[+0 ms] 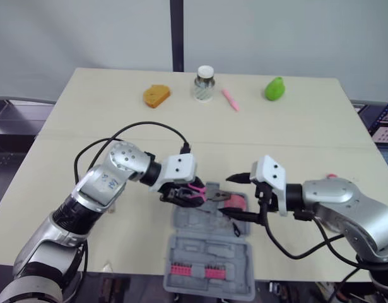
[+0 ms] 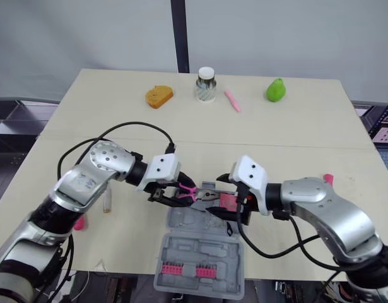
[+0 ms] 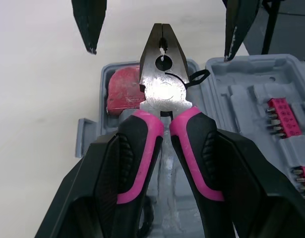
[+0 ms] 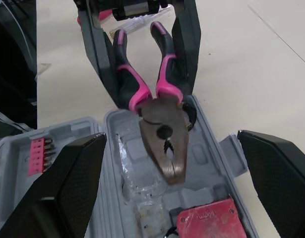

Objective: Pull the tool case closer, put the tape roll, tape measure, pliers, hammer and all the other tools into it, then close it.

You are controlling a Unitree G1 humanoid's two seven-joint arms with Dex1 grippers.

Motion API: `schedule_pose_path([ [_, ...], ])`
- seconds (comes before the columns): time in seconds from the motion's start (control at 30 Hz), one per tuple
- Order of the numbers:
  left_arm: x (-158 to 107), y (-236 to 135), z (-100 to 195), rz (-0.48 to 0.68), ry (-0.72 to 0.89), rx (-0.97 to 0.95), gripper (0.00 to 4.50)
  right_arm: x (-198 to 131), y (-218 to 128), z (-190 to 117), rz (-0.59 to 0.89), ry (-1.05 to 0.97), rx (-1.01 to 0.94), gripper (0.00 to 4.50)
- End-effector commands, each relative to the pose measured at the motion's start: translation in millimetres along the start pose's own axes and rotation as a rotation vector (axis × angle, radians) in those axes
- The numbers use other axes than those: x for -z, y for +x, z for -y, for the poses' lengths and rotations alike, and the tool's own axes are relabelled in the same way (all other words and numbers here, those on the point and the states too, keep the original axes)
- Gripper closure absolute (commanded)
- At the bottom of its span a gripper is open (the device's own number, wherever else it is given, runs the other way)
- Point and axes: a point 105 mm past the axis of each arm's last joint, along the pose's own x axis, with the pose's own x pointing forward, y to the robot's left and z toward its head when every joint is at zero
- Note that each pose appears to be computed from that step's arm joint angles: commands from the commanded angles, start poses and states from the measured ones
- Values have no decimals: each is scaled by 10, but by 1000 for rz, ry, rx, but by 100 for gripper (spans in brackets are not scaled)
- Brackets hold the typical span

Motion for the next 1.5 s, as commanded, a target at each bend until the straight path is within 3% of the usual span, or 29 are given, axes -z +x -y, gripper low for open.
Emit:
schedule_pose_path([
  [0.03,-145,-23,-6,12,57,14,217,-60,31,-10,3,-41,5,0],
  [0.73,-204,-16,-20,15,56,24,217,-52,108,-28,-12,-88,5,0],
  [0.83,-206,-6,-8,17,53,26,217,-68,112,-29,-8,-88,1,74],
  [1.0,-213,10,0,20,48,27,217,-78,118,-36,-6,-89,-9,321],
  [1.03,-214,13,2,21,47,27,217,-79,119,-38,-6,-89,-11,352],
  [1.5,-169,37,-18,-8,30,12,217,-94,133,-62,-5,-87,-27,352],
])
